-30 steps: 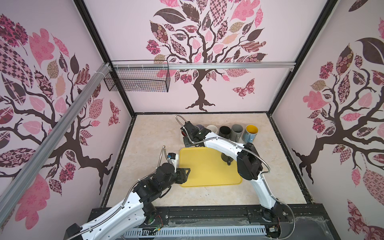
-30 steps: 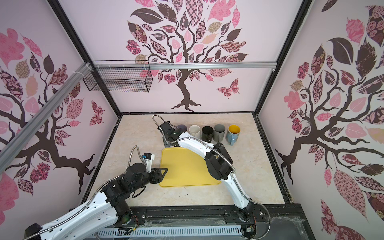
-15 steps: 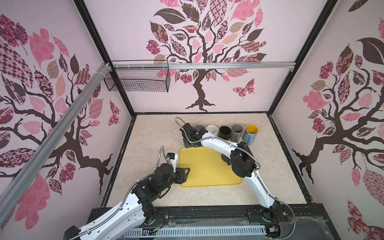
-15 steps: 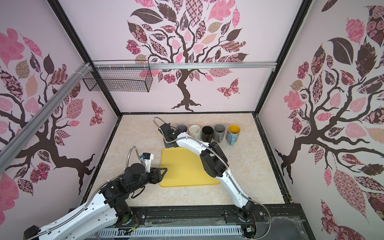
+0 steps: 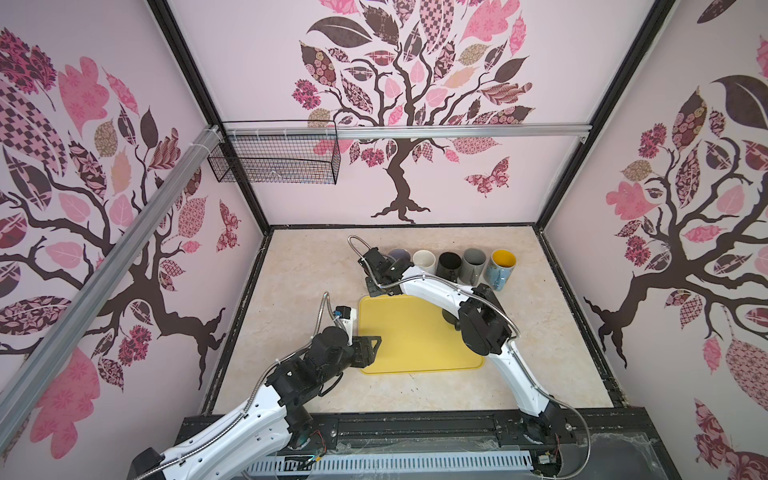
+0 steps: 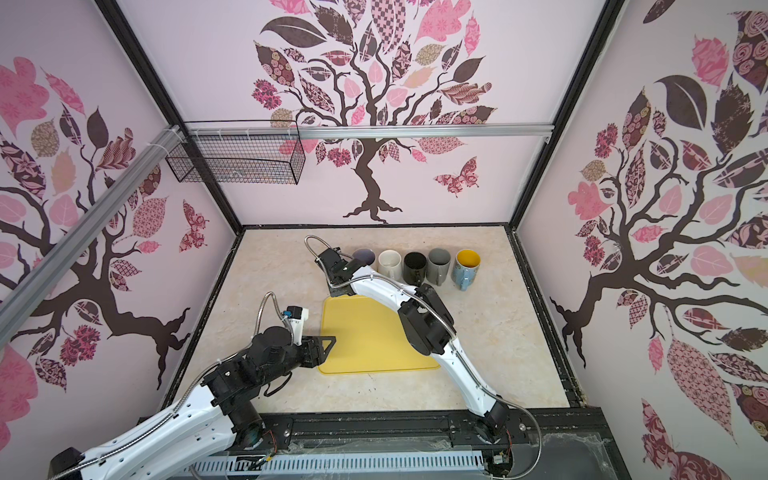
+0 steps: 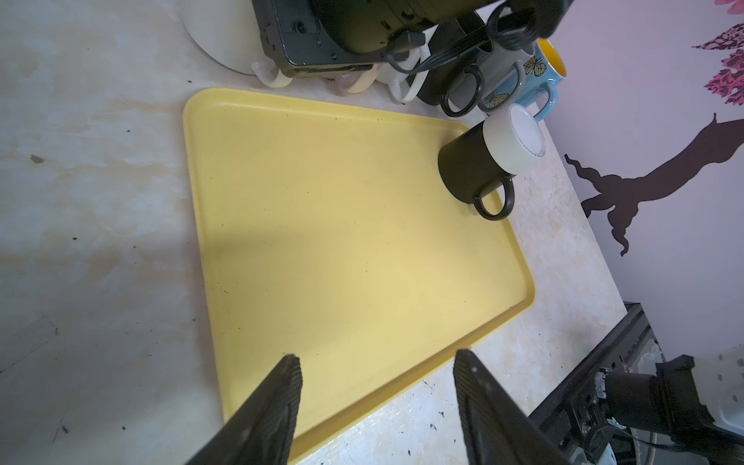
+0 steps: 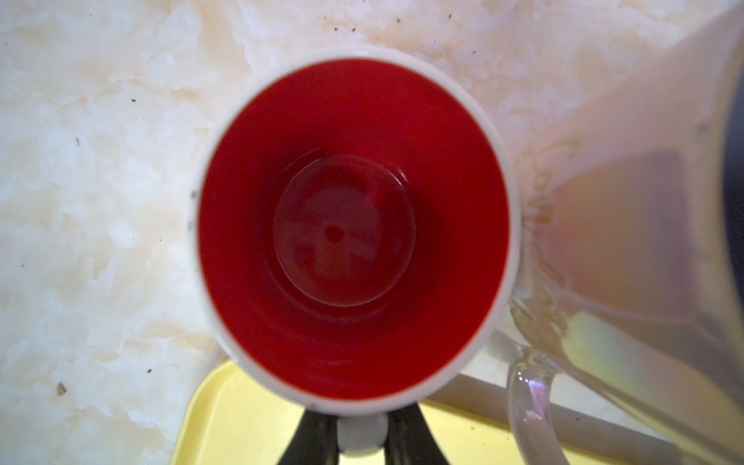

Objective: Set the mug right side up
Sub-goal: 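Carry the white mug opening-up and lower it beside the pink mug with the right gripper, then open the right gripper and raise it off the white mug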

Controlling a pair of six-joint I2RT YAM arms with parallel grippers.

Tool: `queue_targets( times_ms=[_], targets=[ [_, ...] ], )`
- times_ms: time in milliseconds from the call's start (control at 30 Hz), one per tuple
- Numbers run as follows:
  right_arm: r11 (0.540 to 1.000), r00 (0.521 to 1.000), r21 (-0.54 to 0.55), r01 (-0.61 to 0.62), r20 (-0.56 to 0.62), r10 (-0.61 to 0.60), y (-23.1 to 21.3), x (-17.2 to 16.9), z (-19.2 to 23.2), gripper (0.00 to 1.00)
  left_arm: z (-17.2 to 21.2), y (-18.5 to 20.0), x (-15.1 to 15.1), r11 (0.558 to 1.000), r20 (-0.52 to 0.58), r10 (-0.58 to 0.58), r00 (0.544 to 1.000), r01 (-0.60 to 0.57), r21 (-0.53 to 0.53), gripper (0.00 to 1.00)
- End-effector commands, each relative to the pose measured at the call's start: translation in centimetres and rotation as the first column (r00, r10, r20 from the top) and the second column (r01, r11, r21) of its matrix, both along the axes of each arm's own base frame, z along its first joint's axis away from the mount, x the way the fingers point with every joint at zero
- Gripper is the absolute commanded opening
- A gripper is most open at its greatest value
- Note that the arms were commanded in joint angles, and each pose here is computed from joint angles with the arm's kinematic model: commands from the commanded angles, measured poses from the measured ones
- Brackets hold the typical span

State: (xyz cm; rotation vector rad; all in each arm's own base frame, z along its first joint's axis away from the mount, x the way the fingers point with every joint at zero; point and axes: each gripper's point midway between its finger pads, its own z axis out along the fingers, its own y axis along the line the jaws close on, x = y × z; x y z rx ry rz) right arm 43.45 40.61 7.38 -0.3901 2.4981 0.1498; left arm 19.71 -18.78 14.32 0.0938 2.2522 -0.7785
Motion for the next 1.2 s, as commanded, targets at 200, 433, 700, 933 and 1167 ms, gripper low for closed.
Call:
queue_targets(
  times_ms=[200,433,700,933,1167],
  targets=[
    [0.996,0.995,0.073,0.05,0.082,-0.056,-0.1,1.1,3.5,0.32,-0.5,-0.4,0.0,1.0,-0.006,-0.008,1.0,0.007,-0.024,0.64],
    [0.988,0.992,0.153,0.0,0.126,-0.019,0.8,-0.9,8.1,0.34,-0.6,-0.6,0.0,0.999,-0.006,-0.011,1.0,0.011,-0.03,0.64],
    [0.959,0.984,0.268,-0.089,0.175,0.042,-0.1,-4.9,13.6,0.38,-0.9,-0.7,-0.1,0.999,-0.006,-0.019,1.0,0.019,-0.037,0.64],
    [0.931,0.984,0.332,-0.151,0.142,0.109,-3.4,-10.2,14.7,0.43,-0.3,-0.9,-0.3,0.998,-0.004,-0.033,0.999,0.033,-0.047,0.64],
    [0.954,0.98,0.277,-0.112,0.187,0.06,-10.3,-13.9,16.7,0.44,-0.4,-0.9,-0.1,0.998,0.003,-0.029,1.0,0.029,-0.047,0.64]
  ],
)
